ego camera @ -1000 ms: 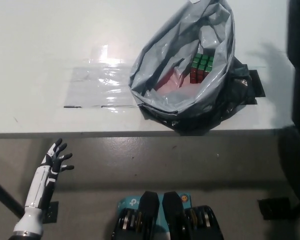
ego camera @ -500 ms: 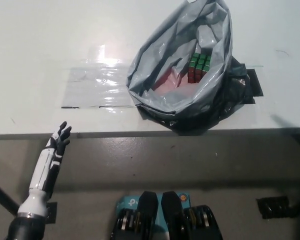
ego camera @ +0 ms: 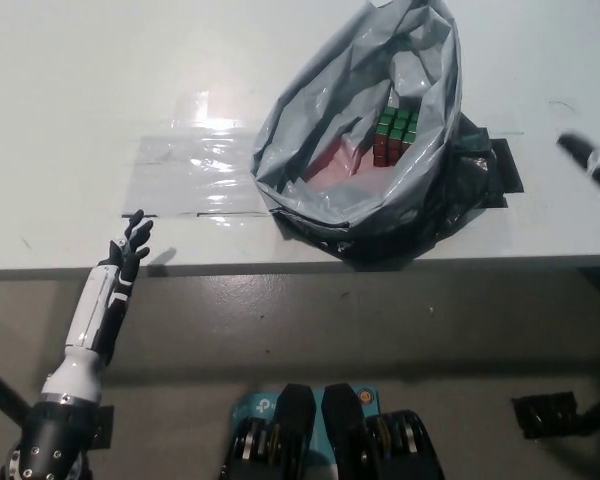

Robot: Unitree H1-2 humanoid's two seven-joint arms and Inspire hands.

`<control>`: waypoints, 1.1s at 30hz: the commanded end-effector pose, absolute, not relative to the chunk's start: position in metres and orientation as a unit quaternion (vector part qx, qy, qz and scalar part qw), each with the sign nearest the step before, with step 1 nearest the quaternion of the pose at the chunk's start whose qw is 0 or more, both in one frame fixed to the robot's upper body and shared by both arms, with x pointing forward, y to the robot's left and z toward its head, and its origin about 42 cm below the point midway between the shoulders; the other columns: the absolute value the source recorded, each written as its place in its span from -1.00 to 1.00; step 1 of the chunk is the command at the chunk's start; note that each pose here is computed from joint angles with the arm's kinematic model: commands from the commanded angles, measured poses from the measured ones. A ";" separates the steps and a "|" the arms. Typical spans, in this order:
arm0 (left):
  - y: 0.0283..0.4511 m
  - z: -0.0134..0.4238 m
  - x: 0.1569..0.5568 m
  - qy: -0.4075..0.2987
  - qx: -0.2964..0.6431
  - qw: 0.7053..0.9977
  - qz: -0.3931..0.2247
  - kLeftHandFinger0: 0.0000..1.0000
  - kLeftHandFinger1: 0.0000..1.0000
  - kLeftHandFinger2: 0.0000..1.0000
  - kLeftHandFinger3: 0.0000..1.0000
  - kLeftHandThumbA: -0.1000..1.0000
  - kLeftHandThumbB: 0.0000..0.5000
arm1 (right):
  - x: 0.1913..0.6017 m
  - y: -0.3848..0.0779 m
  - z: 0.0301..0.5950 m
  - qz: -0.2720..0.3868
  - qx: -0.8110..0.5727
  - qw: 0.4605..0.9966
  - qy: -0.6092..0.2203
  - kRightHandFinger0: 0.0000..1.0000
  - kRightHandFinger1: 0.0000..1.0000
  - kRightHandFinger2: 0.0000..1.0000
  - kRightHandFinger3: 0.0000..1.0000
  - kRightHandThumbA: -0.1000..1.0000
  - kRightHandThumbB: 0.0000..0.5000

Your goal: Use the right hand to pick up a rubix's cube and place it into a plastic bag and lift the bag

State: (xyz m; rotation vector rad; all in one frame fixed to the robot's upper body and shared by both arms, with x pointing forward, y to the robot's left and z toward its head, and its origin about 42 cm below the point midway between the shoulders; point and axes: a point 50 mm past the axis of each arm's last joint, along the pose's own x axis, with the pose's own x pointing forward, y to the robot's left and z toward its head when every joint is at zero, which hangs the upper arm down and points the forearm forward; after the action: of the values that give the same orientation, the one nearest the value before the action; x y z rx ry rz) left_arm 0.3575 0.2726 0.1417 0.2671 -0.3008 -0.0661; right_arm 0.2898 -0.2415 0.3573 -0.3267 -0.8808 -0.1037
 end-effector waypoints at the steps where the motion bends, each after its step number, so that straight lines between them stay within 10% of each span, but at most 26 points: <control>1: 0.272 0.183 0.378 -0.213 0.146 0.963 -0.071 1.00 1.00 1.00 1.00 1.00 -0.15 | 0.272 -0.213 0.263 -0.037 -0.287 0.824 -0.486 1.00 1.00 1.00 1.00 1.00 -0.06; 3: 0.272 0.178 0.375 -0.211 0.146 0.964 -0.073 1.00 1.00 1.00 1.00 1.00 -0.16 | 0.286 -0.215 0.233 -0.031 -0.289 0.852 -0.436 1.00 1.00 1.00 1.00 1.00 -0.32; 19: 0.276 0.121 0.314 -0.144 0.144 0.975 -0.086 1.00 1.00 1.00 1.00 1.00 0.09 | 0.278 -0.217 0.111 -0.006 -0.275 0.933 -0.231 1.00 1.00 1.00 1.00 1.00 -0.12; 33: 0.280 0.085 0.272 -0.102 0.140 0.981 -0.090 1.00 1.00 1.00 1.00 1.00 0.19 | 0.237 -0.213 0.075 0.026 -0.250 0.954 -0.162 1.00 1.00 1.00 1.00 0.78 -0.33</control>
State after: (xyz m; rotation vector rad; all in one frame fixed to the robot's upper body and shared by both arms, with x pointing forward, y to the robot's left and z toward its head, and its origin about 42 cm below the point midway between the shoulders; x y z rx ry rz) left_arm 0.2724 0.2804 0.0732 0.2738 -0.1119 -0.1460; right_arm 0.2398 -0.2168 0.0690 -0.5371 -0.2331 0.0434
